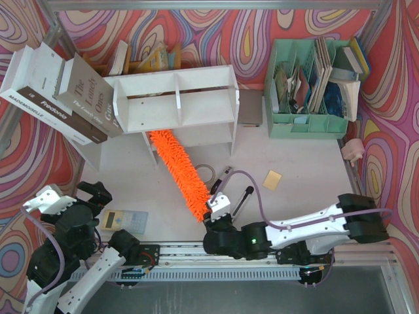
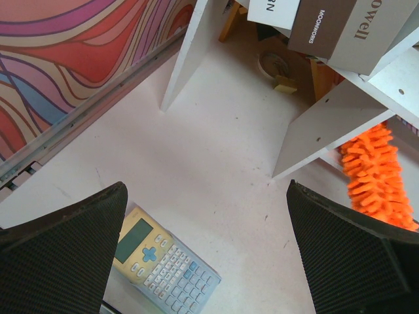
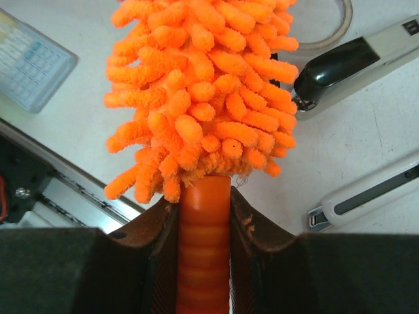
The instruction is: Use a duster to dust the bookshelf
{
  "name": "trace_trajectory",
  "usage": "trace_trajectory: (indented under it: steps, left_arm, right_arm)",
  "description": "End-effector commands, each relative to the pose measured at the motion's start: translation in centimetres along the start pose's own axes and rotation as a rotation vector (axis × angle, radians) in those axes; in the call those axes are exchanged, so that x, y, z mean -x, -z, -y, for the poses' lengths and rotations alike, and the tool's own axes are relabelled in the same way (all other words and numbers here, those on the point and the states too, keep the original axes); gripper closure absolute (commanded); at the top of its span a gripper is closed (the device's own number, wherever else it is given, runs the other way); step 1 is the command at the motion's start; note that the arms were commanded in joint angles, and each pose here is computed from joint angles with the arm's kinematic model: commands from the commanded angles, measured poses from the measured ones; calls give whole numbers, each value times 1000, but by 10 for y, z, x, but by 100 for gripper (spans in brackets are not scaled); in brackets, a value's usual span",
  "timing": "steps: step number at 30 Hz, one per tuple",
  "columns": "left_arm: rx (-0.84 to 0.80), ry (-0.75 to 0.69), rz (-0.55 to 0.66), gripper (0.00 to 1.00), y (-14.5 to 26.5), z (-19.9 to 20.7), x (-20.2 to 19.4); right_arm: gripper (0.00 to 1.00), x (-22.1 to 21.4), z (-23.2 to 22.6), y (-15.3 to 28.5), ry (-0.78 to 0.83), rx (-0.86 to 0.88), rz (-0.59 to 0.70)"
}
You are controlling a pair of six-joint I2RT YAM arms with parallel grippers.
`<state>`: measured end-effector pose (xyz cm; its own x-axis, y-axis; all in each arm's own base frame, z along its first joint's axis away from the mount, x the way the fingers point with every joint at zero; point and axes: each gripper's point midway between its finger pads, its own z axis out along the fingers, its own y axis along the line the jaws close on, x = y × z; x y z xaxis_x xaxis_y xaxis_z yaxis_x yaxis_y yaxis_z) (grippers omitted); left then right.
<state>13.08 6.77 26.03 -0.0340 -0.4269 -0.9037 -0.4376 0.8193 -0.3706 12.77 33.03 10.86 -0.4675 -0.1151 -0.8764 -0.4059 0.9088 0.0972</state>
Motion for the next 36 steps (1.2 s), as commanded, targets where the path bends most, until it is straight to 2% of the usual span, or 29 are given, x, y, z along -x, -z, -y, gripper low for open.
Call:
trace_trajectory:
  steps: [1, 7, 15, 20, 24, 31, 36]
  left_arm:
    - [9, -12, 1, 2, 0, -4, -2]
    - [6, -5, 6, 2, 0, -5, -1]
    - [8, -11, 2, 2, 0, -4, -2]
    - [10, -14, 2, 2, 0, -4, -2]
    - [12, -13, 3, 2, 0, -4, -2]
    - [12, -18, 0, 2, -1, -4, -2]
    - [13, -19, 0, 2, -1, -4, -3]
  right_arm:
    - [100, 41, -8, 17, -99, 70, 135]
    - [100, 39, 3, 21, -128, -2, 157]
    - [100, 26, 96, 40, -359, -399, 209]
    - [100, 26, 99, 41, -338, -471, 214]
    - [100, 28, 70, 34, -216, -376, 196]
    - [100, 39, -3, 27, -101, 42, 181]
    - [100, 39, -31, 22, 2, 107, 151]
